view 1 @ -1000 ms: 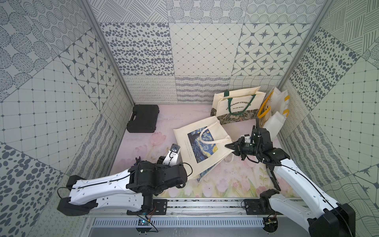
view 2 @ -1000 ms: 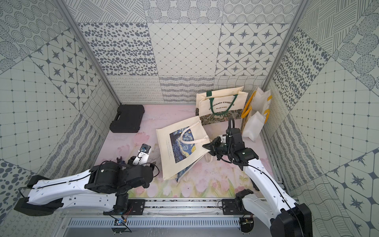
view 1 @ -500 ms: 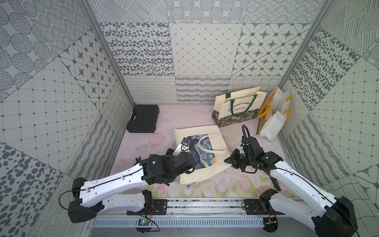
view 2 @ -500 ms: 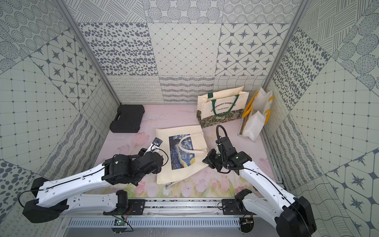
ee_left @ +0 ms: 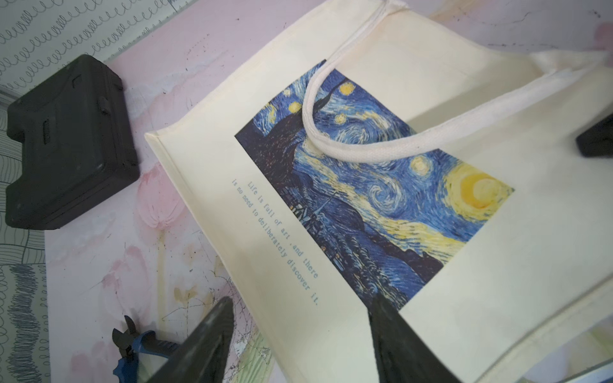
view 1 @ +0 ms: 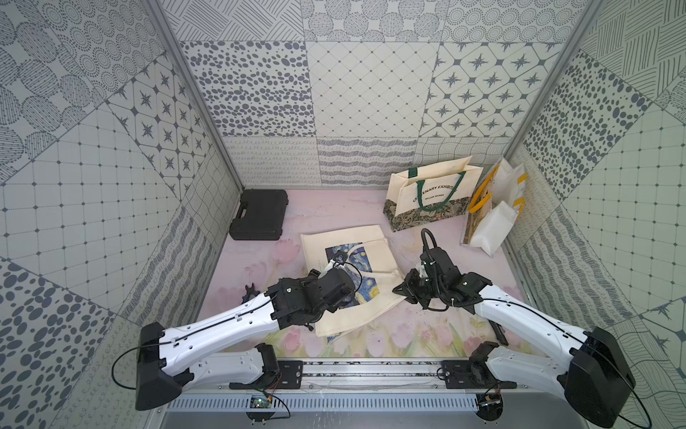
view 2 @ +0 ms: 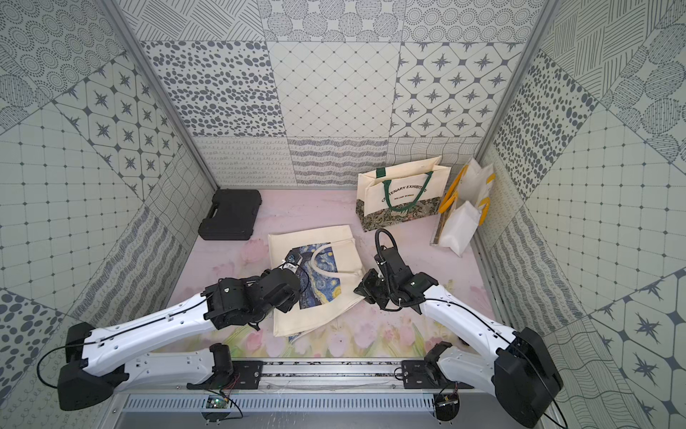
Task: Put away the canvas bag
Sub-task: Place the canvas bag at the center of the board.
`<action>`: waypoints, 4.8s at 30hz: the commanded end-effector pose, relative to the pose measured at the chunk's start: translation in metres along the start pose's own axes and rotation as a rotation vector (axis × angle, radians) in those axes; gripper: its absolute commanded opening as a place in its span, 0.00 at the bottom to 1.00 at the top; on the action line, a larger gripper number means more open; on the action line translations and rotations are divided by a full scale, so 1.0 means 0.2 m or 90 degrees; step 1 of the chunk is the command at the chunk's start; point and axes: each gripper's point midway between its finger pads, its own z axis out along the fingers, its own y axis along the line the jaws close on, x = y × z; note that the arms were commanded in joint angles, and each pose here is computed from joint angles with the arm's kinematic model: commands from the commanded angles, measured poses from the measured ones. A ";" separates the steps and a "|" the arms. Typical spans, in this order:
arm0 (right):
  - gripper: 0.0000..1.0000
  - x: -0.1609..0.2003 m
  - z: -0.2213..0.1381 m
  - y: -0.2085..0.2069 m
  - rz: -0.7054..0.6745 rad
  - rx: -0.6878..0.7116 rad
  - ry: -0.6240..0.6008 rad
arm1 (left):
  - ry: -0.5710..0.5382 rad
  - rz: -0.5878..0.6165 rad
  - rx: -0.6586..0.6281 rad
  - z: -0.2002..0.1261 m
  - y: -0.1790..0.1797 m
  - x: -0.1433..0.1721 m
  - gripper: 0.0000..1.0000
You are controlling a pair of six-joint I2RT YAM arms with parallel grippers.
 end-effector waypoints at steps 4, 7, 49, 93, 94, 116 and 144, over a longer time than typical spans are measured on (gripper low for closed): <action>0.42 -0.19 -0.06 -0.04 0.041 -0.020 -0.072 | 0.012 -0.053 0.052 0.11 -0.09 -0.03 0.59; 0.58 -0.22 -0.11 -0.09 0.020 0.023 -0.094 | 0.006 -0.049 0.049 0.10 -0.07 -0.05 0.60; 0.00 0.07 -0.09 0.60 -0.063 -0.245 -0.023 | -0.171 0.236 0.237 0.04 -0.49 -0.21 0.81; 0.00 0.39 0.35 0.60 0.131 -0.457 -0.002 | -0.177 0.168 0.053 0.07 -0.24 -0.22 0.00; 0.00 0.42 0.40 0.60 0.138 -0.461 0.010 | -0.178 0.167 0.053 0.07 -0.24 -0.23 0.00; 0.00 -0.15 0.34 0.24 0.105 -0.371 -0.421 | -0.179 0.137 0.064 0.01 -0.20 -0.20 0.00; 0.00 -0.65 -0.33 0.12 0.031 -0.279 -0.498 | -0.128 0.125 0.215 -0.01 -0.39 -0.14 0.72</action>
